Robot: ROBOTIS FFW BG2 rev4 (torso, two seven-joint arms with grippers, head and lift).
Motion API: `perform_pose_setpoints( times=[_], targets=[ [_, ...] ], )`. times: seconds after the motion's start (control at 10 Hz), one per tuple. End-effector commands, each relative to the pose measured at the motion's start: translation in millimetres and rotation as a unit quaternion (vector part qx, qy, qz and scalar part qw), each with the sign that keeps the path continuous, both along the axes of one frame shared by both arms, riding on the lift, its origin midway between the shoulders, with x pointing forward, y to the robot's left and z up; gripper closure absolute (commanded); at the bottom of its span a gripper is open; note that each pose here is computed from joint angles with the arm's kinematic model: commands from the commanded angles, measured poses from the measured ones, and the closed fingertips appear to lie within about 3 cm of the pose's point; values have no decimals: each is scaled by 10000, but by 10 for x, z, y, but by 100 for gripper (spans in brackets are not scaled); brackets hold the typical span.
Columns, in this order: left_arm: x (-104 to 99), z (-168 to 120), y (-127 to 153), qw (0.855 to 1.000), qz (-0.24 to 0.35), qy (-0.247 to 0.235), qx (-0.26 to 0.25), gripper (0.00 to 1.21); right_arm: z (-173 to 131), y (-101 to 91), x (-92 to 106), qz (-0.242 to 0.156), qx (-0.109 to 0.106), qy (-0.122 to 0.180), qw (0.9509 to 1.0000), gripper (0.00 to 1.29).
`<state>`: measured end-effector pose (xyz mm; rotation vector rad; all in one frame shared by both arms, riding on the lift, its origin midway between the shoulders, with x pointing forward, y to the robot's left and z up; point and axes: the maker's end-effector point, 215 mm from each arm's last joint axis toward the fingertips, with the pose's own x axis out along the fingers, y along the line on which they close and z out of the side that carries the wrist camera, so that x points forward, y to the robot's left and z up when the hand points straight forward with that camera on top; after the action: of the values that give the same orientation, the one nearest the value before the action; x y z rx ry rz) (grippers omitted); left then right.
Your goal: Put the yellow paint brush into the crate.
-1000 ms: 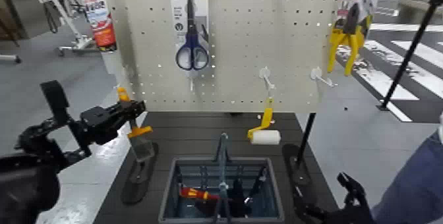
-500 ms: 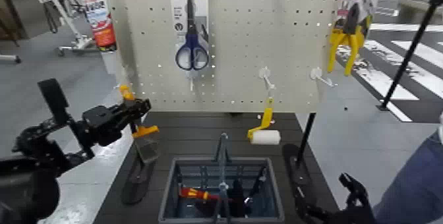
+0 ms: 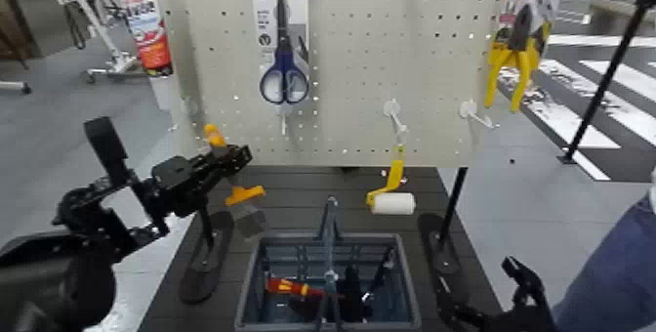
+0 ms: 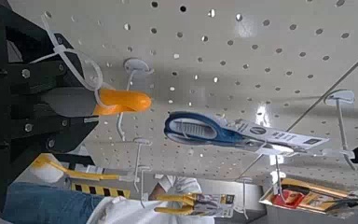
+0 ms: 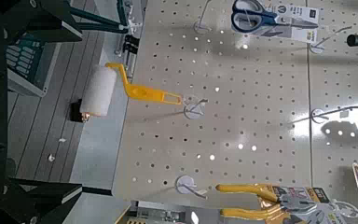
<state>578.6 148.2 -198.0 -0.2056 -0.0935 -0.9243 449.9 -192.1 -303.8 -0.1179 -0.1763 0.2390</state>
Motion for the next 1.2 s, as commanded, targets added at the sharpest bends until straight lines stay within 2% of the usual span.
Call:
perform_pose_setpoints(
  times=[0.1,0.6,1.2],
  targets=[
    [-64,-63,-256,9989,-283,147,-341,110,-2,12,1,7,3,4,10000,16],
    [-141,-456,-578,9940,-573,607,-708,110,-4,22,5,1,18,6,10000,16],
    [-243,-1005,-880,9858,-838,1222,-786,110,-2,25,8,4,15,-1,10000,16]
  ],
)
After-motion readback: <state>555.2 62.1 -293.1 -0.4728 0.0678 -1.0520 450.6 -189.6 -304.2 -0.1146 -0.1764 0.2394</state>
